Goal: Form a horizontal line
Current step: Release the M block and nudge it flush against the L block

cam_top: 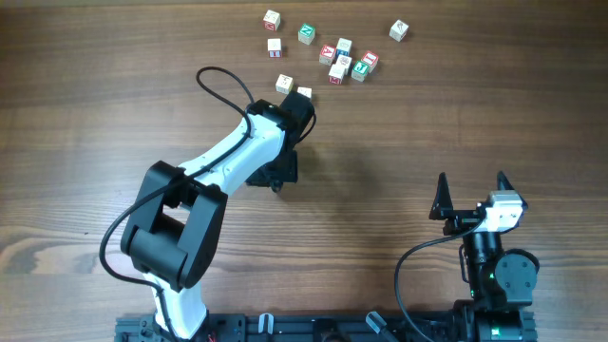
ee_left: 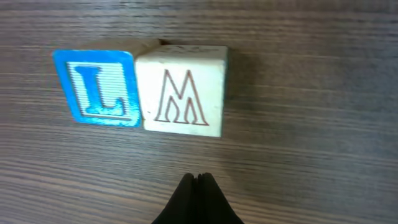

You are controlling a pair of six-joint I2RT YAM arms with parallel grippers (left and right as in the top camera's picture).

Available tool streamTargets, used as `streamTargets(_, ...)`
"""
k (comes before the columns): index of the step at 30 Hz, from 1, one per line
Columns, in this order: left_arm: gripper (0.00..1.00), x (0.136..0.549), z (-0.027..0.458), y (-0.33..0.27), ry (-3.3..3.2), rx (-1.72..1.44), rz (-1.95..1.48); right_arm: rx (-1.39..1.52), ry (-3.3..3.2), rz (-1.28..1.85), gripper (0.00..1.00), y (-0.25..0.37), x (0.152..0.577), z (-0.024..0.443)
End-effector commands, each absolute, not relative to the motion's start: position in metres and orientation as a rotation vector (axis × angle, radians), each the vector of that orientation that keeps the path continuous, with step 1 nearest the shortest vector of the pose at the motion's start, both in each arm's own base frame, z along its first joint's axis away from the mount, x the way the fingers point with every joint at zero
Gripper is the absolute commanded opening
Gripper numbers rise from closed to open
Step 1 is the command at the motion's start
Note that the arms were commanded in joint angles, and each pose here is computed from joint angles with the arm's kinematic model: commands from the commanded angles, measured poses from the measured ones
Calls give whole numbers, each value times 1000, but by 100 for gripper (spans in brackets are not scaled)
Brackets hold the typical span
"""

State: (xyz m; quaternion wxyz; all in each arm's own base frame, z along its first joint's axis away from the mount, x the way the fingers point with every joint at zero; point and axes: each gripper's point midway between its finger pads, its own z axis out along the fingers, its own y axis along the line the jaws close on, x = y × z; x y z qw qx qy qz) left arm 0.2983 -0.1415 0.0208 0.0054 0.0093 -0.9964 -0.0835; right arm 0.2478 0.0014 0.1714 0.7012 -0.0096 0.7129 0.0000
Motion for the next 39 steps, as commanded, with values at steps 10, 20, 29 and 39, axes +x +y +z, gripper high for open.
streamTargets(10, 4, 307, 9, -136, -3166, 145, -305, -37, 1581, -3, 100, 3, 248, 173)
streamTargets(20, 4, 309, 9, -133, -3174, 133, -329, -37, 1581, -3, 100, 3, 248, 173)
streamTargets(29, 4, 310, 10, -130, -3180, 120, -357, -37, 1581, -3, 100, 3, 248, 173)
streamTargets(39, 4, 304, 11, -127, -3153, 114, -377, -37, 1581, -3, 100, 3, 248, 173)
